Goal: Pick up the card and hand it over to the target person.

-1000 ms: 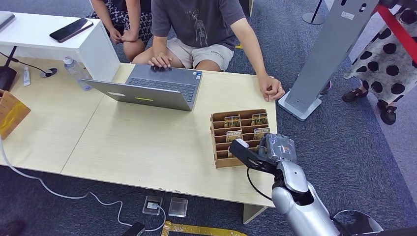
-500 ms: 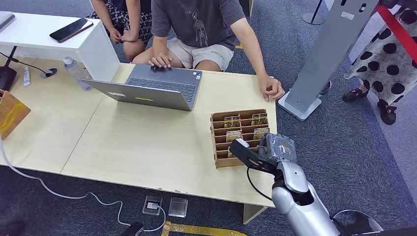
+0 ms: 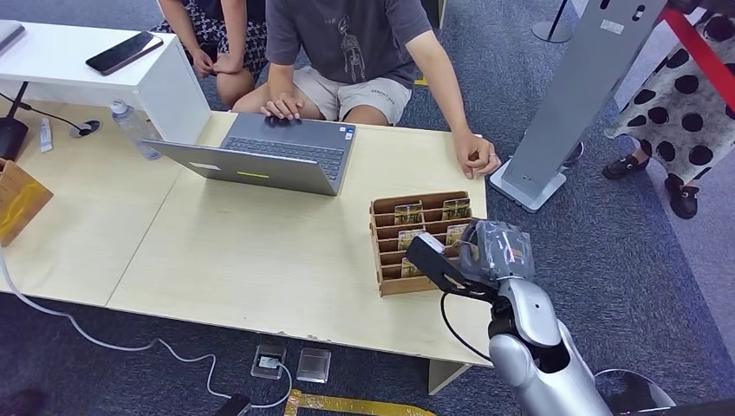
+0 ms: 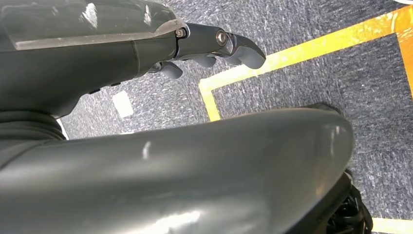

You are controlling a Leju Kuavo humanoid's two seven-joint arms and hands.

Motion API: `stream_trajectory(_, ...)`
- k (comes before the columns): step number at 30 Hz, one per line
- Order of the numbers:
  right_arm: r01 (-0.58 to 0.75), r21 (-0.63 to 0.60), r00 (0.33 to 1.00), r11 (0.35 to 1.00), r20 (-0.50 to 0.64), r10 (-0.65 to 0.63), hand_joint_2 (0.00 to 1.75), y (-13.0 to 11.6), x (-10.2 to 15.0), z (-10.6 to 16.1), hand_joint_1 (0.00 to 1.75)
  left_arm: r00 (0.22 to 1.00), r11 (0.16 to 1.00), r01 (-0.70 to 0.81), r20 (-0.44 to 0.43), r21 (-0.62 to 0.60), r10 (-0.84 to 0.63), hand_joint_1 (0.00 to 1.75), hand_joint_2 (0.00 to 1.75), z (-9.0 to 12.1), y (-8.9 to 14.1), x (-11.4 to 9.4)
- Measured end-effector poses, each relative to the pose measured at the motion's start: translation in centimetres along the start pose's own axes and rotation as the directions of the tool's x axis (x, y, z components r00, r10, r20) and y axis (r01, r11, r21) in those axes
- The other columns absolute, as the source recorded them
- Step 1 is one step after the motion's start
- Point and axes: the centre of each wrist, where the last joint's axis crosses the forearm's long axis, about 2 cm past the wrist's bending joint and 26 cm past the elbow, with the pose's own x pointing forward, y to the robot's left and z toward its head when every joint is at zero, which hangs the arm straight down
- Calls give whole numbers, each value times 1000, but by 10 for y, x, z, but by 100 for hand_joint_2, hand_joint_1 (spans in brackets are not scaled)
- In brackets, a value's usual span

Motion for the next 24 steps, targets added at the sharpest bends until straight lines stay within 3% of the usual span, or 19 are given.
stream_trajectory(5,11,9,999,1000,38,-11,175,-5,7,6,175,1000,1000,-11,1,4,11,0,0,0,2,-3)
stream_trajectory(9,2,94,1000,996,29,-4,175,16,8,-11,175,1000,1000,5,-1,2,-5,0,0,0,2,-1)
stream_trajectory(16,-16,159,999,987,32,11,175,51,12,-73,175,997,997,81,3,-15,-81,0,0,0,0,15)
stream_trajectory(20,-38,103,999,994,28,35,175,50,13,-117,175,991,990,137,2,-30,-137,0,0,0,-5,27)
stream_trajectory(24,-70,108,997,992,26,67,175,42,19,-145,175,989,989,146,-12,-28,-146,0,0,0,-5,28)
